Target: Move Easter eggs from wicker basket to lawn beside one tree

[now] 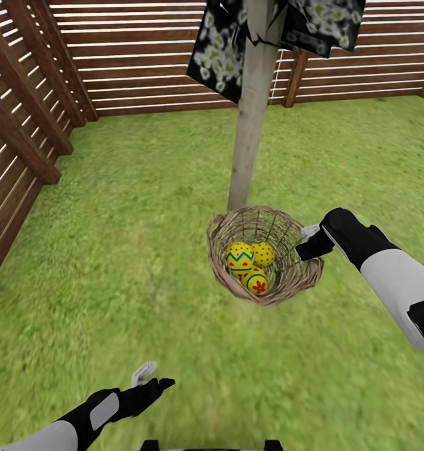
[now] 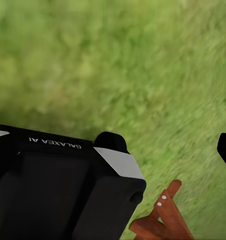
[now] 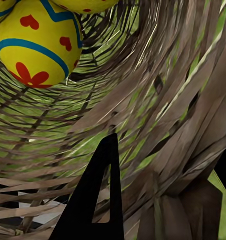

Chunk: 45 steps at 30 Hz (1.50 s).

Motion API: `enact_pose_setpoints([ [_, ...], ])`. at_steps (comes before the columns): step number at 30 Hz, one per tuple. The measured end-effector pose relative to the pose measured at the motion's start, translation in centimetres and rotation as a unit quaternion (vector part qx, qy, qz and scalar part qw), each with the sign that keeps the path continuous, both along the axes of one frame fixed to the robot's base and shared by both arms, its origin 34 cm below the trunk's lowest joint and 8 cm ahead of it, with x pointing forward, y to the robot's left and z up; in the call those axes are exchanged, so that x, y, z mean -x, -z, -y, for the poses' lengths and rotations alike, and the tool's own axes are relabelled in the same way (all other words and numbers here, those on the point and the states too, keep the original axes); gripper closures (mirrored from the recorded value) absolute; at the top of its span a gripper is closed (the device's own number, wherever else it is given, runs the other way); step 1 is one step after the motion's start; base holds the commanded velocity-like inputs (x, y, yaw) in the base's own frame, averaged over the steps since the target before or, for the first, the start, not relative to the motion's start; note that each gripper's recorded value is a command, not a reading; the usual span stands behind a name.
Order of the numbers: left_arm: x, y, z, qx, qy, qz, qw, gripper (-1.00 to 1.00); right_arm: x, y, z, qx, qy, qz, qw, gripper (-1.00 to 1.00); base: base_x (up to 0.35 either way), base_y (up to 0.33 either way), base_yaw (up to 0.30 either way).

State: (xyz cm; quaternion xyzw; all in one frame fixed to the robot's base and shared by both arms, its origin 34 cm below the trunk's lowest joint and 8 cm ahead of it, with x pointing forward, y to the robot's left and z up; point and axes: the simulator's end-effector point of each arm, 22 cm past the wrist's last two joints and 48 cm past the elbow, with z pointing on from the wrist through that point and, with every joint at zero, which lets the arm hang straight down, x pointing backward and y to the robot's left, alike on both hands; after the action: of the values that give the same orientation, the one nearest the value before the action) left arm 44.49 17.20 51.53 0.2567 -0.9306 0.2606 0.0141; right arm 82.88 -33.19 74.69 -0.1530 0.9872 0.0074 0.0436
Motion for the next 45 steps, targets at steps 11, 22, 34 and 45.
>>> enact_pose_setpoints([
  [11, 0.0, 0.0, 0.0, 0.000, 0.000, 0.000, 1.0000, -1.00, 0.0, 0.0, -0.1, 0.000, 0.000, 0.000, 1.0000, 1.00, 0.339, 0.000, 0.000],
  [22, 0.3, 0.7, -0.2, -0.007, -0.001, 0.007, 1.0000, -1.00, -0.1, 0.5, 0.0, 0.000, 0.000, 0.000, 1.0000, 1.00, 0.051, 0.000, 0.000],
  [34, 0.1, 2.3, -0.2, -0.007, -0.001, 0.007, 1.0000, -1.00, 0.0, 2.3, 0.3, 0.003, 0.002, -0.005, 1.0000, 1.00, 0.000, 0.000, 0.000],
  [45, 0.0, 3.8, -0.2, -0.007, -0.001, 0.007, 1.0000, -1.00, 2.6, 6.0, 2.3, 0.017, 0.022, -0.046, 0.9985, 1.00, 0.000, 0.000, 0.000],
])
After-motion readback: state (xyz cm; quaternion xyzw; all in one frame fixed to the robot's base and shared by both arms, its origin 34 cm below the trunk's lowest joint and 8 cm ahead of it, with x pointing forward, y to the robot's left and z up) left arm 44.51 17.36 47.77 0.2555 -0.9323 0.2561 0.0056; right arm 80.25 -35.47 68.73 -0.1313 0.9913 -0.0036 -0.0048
